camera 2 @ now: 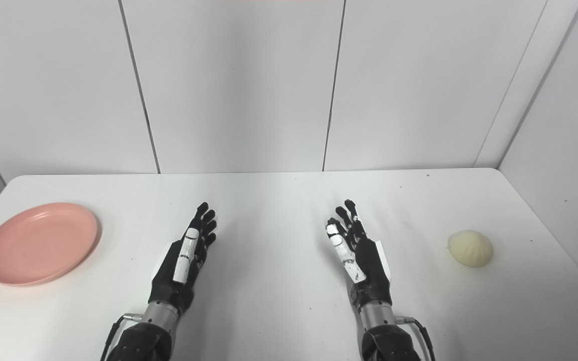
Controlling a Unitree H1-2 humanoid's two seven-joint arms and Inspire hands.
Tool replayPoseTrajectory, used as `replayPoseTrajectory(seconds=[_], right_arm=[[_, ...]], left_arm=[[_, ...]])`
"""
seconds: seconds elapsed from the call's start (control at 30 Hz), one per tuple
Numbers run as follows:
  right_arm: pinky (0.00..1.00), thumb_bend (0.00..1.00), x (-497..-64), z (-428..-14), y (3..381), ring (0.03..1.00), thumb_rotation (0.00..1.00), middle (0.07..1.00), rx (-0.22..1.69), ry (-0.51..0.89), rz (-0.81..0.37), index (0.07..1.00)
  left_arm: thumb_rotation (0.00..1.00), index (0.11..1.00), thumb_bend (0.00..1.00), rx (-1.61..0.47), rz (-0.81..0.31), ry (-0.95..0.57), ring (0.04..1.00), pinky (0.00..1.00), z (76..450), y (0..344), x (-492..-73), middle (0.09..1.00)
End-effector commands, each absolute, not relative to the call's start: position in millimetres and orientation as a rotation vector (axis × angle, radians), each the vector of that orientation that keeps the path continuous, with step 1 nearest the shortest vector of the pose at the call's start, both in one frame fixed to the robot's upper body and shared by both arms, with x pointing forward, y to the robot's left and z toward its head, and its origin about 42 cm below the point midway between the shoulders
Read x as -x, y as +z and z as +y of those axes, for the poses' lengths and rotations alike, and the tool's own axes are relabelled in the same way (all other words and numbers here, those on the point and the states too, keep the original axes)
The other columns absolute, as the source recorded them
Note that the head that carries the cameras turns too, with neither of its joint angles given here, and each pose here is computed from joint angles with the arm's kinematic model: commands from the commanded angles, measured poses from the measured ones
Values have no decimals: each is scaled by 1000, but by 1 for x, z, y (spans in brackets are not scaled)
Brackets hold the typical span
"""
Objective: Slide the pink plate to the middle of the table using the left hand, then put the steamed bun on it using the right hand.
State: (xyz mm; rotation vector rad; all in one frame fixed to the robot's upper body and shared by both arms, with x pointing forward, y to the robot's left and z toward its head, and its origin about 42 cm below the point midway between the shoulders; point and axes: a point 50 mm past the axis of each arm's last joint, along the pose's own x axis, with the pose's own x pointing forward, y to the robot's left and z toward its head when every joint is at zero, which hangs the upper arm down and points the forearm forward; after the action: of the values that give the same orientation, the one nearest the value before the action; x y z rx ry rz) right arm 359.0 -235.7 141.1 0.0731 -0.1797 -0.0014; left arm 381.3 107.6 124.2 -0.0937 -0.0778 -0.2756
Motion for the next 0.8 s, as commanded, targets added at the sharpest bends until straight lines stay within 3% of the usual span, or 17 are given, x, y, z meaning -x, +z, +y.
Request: replayPoseTrajectory(seconds=[0.0, 0.27, 0.4, 0.6, 0.77], right_arm=[[976, 672, -363, -241, 153, 908, 696, 954, -85, 19, -234, 982], [1000, 584, -366, -266, 137, 945, 759, 972, -69, 2, -211, 990], [1000, 576, -367, -269, 135, 964, 774, 983, -80, 1, -208, 1000], [1000, 498, -365, -267, 136, 937, 779, 966, -70, -6, -238, 1000], [1000, 503, -367, -268, 133, 940, 793, 972, -72, -9, -234, 1000]], left_arm=[[1000, 1000, 563, 103, -69, -263, 1000, 1000, 102, 118, -380, 1000], [1000, 1000, 513, 113, -94, -228, 1000, 1000, 83, 103, -395, 1000], [1000, 1000, 576, 100, -121, -172, 1000, 1000, 84, 110, -407, 1000], [1000, 977, 593, 99, -203, -67, 988, 986, 98, 140, -424, 984], [1000, 955, 636, 102, -307, -17, 989, 1000, 123, 174, -438, 971]])
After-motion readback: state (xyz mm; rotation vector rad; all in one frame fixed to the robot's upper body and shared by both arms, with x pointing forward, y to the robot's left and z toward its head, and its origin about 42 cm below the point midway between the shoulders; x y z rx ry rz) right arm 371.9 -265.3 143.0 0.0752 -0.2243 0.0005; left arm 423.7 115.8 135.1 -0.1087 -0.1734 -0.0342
